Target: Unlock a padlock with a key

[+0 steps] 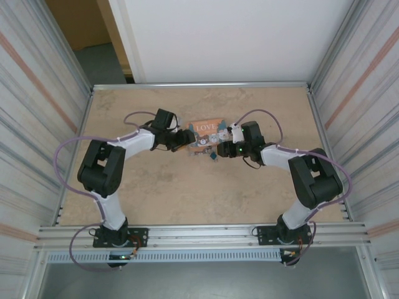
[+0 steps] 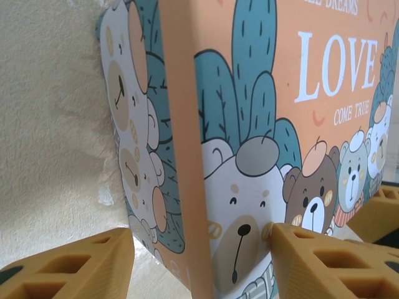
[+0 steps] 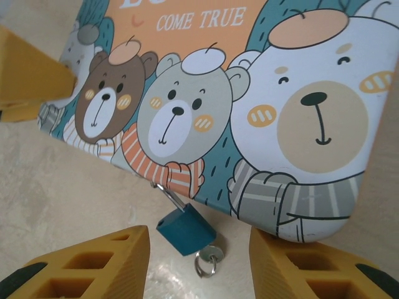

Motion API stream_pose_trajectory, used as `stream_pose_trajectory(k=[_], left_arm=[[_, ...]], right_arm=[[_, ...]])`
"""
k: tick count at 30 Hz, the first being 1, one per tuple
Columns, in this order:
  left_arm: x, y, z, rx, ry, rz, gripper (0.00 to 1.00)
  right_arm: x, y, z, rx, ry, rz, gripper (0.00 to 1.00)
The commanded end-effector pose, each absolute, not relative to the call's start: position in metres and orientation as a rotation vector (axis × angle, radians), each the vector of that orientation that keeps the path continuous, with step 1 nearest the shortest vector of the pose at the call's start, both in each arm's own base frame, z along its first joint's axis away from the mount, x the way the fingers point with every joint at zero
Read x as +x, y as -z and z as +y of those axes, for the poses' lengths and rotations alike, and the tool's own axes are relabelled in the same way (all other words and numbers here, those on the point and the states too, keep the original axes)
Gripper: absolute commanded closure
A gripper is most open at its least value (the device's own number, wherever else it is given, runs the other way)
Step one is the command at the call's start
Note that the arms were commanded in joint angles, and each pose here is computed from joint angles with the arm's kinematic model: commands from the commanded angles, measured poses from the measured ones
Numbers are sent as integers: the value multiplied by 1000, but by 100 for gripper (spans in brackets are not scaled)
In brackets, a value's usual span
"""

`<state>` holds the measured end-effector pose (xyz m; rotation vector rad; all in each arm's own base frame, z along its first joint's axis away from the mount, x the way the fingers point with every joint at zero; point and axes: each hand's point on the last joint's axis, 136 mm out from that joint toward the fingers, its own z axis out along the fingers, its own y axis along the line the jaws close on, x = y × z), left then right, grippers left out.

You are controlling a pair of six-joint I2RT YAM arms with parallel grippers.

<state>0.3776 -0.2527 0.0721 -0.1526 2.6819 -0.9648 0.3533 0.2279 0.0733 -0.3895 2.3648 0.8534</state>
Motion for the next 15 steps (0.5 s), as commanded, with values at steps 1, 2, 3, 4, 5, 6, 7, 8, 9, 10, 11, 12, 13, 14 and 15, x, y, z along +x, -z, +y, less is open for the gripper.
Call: stream_pose_trajectory(k=[1,2,3,4,5,6,7,8,9,10,11,12,13,14,15], left_arm=[[341,-34,-234,-229,818,2856,41],[340,-34,-234,-233,820,2855,41],[339,-34,-235,-235,823,2854,41],[339,-35,-235,-236,828,2852,41],[339,-37,-236,-233,832,2848,41],[339,-40,-236,-232,834,2842,41],[340,-43,-236,-230,839,2834,41],[341,-47,-236,-225,842,2823,41],[342,-51,-237,-220,847,2811,41],[343,-56,-237,-211,854,2798,41],[344,-62,-238,-205,861,2782,41],[345,-68,-239,-199,870,2766,41],[346,-74,-239,-191,878,2749,41],[347,-80,-239,-185,884,2734,41],[348,-86,-240,-180,890,2720,41]], right_arm=[[366,-81,231,-454,-857,2317,54],[368,-81,232,-459,-855,2315,54],[370,-81,231,-463,-853,2314,54],[371,-81,231,-465,-847,2312,54],[371,-80,230,-468,-841,2315,54],[372,-80,228,-470,-828,2315,54],[371,-80,227,-474,-818,2317,54],[370,-80,226,-474,-806,2321,54],[369,-81,223,-476,-790,2325,53],[368,-82,221,-477,-777,2327,52],[365,-83,219,-479,-764,2331,52],[364,-84,217,-478,-747,2333,51],[362,-86,213,-472,-730,2336,50],[359,-87,210,-470,-711,2341,49],[356,-87,207,-470,-694,2351,48]])
